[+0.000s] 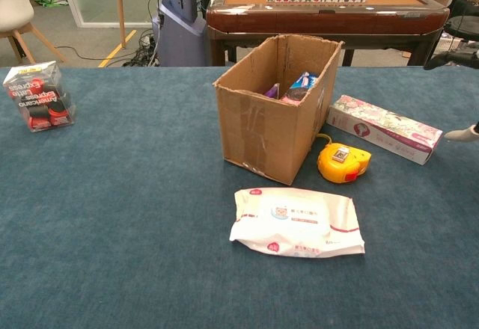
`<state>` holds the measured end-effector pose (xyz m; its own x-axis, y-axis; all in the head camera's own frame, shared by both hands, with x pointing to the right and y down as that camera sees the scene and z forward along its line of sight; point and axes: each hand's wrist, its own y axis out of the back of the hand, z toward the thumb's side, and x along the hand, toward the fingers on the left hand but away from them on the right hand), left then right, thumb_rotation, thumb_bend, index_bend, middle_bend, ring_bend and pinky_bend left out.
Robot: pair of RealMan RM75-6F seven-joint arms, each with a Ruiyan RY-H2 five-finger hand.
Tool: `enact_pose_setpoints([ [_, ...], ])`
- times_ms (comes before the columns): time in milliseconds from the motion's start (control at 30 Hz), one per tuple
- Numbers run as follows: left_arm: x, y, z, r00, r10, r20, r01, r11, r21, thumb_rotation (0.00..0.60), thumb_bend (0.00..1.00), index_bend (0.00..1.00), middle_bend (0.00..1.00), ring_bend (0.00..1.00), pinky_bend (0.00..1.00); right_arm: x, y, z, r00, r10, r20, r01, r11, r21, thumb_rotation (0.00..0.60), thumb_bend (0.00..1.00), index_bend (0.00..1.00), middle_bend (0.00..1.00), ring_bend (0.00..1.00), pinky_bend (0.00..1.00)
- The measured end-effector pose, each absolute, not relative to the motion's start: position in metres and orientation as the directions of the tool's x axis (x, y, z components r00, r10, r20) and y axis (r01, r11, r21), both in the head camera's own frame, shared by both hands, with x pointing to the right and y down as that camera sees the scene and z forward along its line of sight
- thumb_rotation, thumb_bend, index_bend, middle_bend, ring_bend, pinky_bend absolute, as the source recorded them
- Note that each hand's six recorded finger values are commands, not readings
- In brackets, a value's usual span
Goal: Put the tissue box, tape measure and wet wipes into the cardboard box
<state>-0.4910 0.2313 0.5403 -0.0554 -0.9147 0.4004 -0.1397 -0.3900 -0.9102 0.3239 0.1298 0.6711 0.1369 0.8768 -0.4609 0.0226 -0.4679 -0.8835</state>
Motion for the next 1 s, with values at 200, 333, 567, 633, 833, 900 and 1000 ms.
enact_pose_setpoints([
  [200,-0.494,0.231,0.537,-0.064,-0.917,0.394,-0.15,-0.381,-0.912,0.6,0.13,0.49,0.52,0.39,0.49,0.317,0.123,0.69,0.125,0.868,-0.481,0.003,-0.485,-0.874,0.6,0.0,0.2,0.14,0.03,0.11],
  [333,-0.494,0.23,0.535,-0.062,-0.919,0.389,-0.153,-0.376,-0.914,0.6,0.13,0.49,0.52,0.39,0.49,0.315,0.117,0.699,0.115,0.866,-0.486,-0.004,-0.489,-0.872,0.6,0.0,0.2,0.14,0.03,0.11],
  [567,-0.494,0.231,0.534,-0.061,-0.919,0.389,-0.153,-0.377,-0.914,0.6,0.13,0.49,0.52,0.39,0.49,0.31,0.108,0.714,0.108,0.862,-0.496,-0.017,-0.497,-0.867,0.6,0.0,0.2,0.13,0.03,0.11],
  [633,-0.494,0.231,0.535,-0.062,-0.919,0.39,-0.155,-0.377,-0.913,0.6,0.13,0.49,0.52,0.39,0.49,0.307,0.106,0.719,0.108,0.86,-0.499,-0.02,-0.5,-0.866,0.6,0.0,0.2,0.13,0.03,0.11],
  [833,-0.495,0.23,0.534,-0.067,-0.92,0.387,-0.157,-0.373,-0.914,0.6,0.13,0.49,0.52,0.39,0.49,0.301,0.104,0.734,0.112,0.849,-0.517,-0.033,-0.517,-0.856,0.6,0.0,0.2,0.13,0.03,0.11],
  [900,-0.495,0.23,0.533,-0.069,-0.92,0.385,-0.159,-0.371,-0.915,0.6,0.13,0.49,0.52,0.39,0.49,0.3,0.103,0.739,0.11,0.846,-0.522,-0.037,-0.521,-0.853,0.6,0.0,0.2,0.13,0.03,0.11],
  [1000,-0.497,0.229,0.531,-0.073,-0.922,0.381,-0.162,-0.366,-0.916,0.6,0.13,0.49,0.52,0.39,0.49,0.3,0.102,0.747,0.105,0.841,-0.531,-0.046,-0.529,-0.847,0.6,0.0,0.2,0.13,0.03,0.11],
])
